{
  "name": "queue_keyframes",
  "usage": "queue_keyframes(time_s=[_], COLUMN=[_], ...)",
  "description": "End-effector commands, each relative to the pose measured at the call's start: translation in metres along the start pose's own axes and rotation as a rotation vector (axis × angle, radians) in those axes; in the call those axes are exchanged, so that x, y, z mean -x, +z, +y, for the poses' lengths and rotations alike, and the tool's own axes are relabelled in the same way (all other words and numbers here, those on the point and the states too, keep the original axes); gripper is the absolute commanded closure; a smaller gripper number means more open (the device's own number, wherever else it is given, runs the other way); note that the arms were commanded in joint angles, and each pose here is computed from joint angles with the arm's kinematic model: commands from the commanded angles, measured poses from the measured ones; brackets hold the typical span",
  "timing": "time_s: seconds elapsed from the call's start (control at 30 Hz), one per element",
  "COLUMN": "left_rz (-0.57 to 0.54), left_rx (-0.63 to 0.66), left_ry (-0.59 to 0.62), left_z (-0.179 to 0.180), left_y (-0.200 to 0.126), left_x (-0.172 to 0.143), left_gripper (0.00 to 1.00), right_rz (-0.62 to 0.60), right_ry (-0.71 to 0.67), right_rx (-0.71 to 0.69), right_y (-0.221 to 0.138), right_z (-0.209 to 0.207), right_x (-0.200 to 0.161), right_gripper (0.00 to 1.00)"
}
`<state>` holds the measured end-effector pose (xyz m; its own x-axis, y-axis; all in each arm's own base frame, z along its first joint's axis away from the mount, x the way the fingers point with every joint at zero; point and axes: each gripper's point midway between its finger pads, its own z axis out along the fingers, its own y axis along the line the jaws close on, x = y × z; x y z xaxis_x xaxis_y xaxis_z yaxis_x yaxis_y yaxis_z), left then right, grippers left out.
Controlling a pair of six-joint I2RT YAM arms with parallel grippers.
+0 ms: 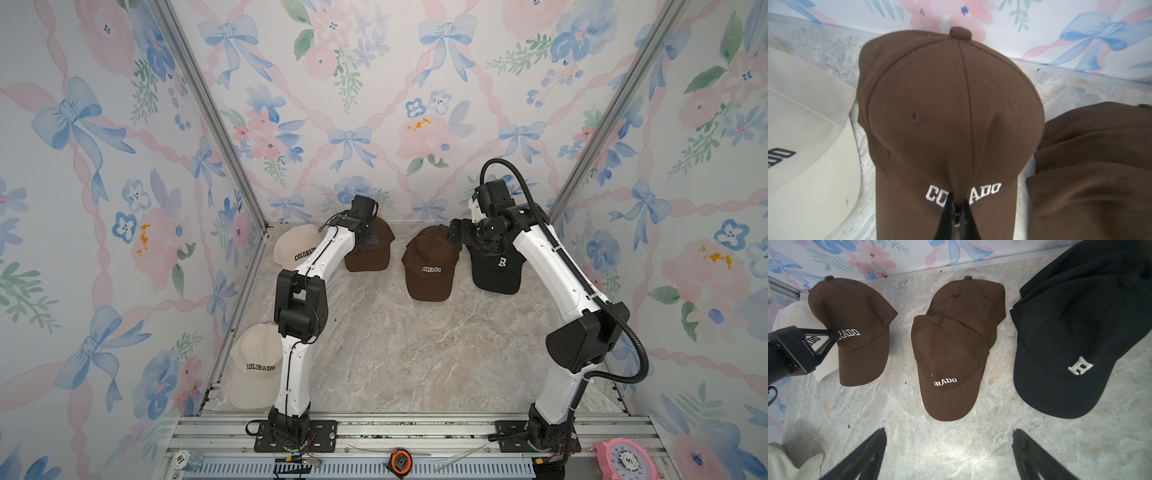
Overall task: Stack the baseball caps by color
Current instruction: Pick up the baseball cap from the center of the board.
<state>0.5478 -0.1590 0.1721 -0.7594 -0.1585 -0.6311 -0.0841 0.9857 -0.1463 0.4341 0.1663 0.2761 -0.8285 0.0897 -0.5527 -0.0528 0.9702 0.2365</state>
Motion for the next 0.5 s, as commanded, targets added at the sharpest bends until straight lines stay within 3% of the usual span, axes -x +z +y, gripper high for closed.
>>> queue_keyframes(time_s=[0.0,0.47], left_rz=[-0.057,-0.09], left_rx=[-0.005,-0.114], left_ry=[0.029,0.113], left_z=[-0.004,-0.046], left_y=[-0.041,-0.148], left_x=[0.009,-0.055], left_gripper=[1.0,1.0], right_rz=[-0.072,-0.107], right_ry=[0.025,0.069], right_rx=[0.012,0.002], right_y=[-0.024,-0.082], right_z=[-0.004,-0.026], right_x=[0.003,-0.072], right_gripper=[0.04,0.04])
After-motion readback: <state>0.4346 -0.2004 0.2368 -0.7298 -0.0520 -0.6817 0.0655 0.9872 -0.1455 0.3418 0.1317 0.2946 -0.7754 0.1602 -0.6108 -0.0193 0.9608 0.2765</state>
